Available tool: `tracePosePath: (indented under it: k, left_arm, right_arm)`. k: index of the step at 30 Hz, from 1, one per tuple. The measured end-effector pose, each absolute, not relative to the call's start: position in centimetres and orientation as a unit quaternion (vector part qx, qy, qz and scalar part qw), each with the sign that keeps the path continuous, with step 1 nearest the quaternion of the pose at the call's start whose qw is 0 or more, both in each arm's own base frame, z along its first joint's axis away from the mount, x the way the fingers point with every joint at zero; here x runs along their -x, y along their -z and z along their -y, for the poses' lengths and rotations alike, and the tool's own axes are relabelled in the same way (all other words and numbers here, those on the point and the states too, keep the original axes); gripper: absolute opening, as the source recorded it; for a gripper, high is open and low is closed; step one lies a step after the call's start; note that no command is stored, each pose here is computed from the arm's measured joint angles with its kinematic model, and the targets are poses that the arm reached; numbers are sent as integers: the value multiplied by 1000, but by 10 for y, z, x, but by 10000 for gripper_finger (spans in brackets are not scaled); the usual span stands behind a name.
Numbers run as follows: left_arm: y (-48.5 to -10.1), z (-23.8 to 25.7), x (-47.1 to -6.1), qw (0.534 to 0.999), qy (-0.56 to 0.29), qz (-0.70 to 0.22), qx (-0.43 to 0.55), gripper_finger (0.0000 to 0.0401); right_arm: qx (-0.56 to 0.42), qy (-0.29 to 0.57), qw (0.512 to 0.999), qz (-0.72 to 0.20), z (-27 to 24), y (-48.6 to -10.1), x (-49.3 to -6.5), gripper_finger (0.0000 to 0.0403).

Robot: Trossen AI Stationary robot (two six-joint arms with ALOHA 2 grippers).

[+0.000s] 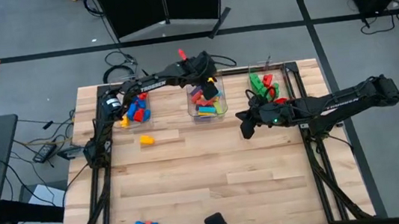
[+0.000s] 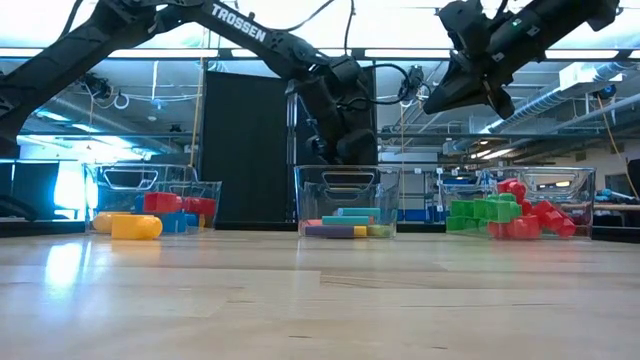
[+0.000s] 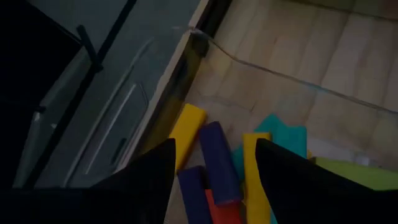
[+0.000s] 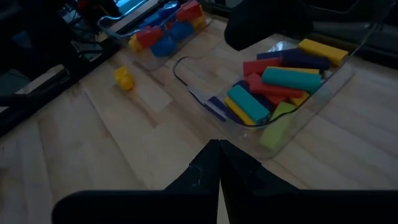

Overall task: Sort blocks by size
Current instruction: Put the yellow 1 stud game piece into the left transparent bin

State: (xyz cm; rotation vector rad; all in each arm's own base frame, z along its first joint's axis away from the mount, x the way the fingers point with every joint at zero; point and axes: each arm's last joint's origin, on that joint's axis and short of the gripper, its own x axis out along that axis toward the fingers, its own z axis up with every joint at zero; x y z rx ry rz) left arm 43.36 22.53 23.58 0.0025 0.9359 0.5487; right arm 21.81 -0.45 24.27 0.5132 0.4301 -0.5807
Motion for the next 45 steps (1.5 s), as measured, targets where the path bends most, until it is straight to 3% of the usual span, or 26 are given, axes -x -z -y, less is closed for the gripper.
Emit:
tracePosePath:
  k: [21, 36, 45]
  left_arm:
    - [-282, -202, -433, 851, -224, -474, 20, 230]
    - [-271, -186, -402, 763, -157, -619, 99, 230]
    - [-281, -175, -381, 741, -217, -627, 102, 230]
  right_arm:
    - [-242, 272, 907, -212, 1, -243, -218, 20]
    - [-212, 265, 914, -222, 1, -242, -218, 20]
    - [-207, 260, 916, -226, 1, -242, -218, 20]
